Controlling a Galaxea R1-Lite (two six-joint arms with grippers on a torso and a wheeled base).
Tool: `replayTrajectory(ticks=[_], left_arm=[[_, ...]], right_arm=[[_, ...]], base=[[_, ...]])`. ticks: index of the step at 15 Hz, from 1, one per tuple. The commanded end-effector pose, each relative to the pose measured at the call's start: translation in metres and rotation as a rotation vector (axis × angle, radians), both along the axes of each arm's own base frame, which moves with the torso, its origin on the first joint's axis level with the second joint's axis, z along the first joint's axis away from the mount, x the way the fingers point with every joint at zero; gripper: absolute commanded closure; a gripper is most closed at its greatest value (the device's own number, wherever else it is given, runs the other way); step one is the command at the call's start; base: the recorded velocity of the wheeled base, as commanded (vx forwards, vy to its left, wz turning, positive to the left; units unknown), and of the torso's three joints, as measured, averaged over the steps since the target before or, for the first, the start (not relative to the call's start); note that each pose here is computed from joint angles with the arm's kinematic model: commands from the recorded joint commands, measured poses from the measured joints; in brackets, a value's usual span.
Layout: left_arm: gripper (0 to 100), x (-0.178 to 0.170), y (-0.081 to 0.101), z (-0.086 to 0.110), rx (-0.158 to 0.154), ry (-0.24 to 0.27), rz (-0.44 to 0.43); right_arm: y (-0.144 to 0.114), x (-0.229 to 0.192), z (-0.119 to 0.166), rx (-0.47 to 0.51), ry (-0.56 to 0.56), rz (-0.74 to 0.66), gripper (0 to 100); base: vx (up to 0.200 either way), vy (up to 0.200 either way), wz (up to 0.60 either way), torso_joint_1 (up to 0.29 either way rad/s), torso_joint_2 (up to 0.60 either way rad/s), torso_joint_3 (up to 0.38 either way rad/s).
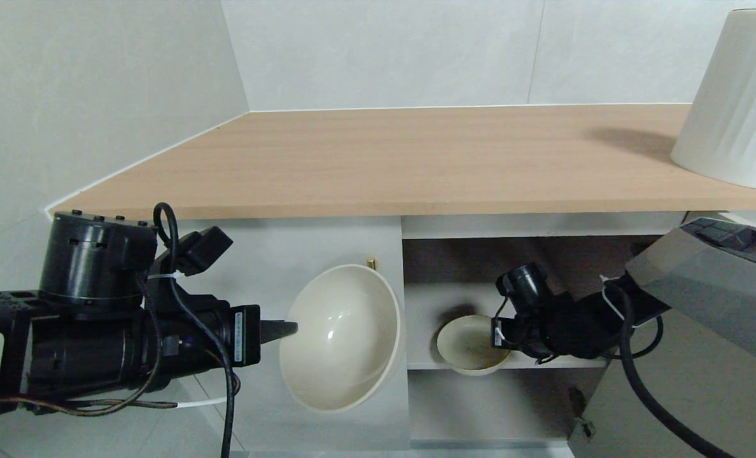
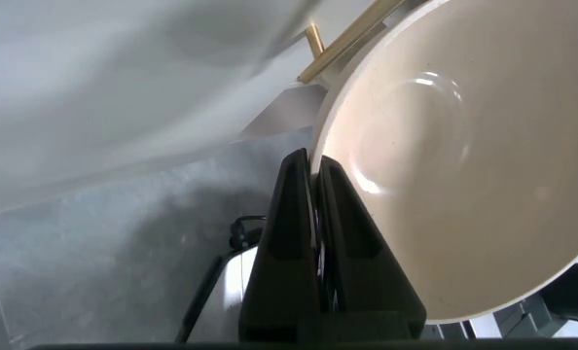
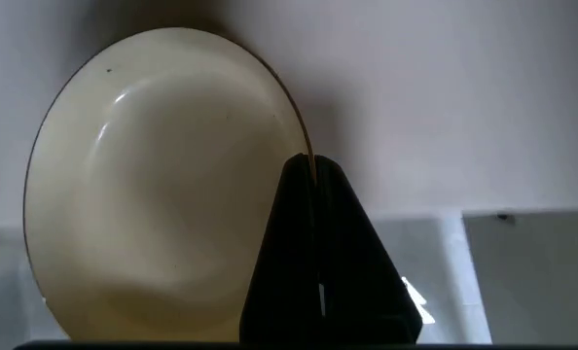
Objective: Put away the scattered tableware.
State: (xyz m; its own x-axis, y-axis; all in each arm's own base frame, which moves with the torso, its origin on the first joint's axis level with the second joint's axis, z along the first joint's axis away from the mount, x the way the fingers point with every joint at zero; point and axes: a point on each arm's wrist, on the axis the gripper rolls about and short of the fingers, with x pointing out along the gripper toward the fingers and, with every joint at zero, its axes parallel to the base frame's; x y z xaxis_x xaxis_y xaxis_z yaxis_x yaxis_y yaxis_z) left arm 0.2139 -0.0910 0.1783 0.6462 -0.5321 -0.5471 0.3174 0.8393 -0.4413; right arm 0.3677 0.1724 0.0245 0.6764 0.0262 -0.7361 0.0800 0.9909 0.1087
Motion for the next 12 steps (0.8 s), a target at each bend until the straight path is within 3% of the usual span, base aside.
replayTrajectory(ticks=[1, 12], left_arm=[[100, 0.000, 0.000, 0.000, 0.001, 0.001, 0.000], [100, 0.001, 0.000, -0.001, 0.001, 0.004, 0.001]], right_arm=[[-0.008, 0.012, -0.015, -0.018, 0.015, -0.040, 100], [-0.017, 0.024, -0.021, -0.049, -0.049, -0.117, 100]], base=[[0.000, 0.000, 0.00, 0.000, 0.00, 0.000], [0.000, 0.000, 0.00, 0.000, 0.00, 0.000]])
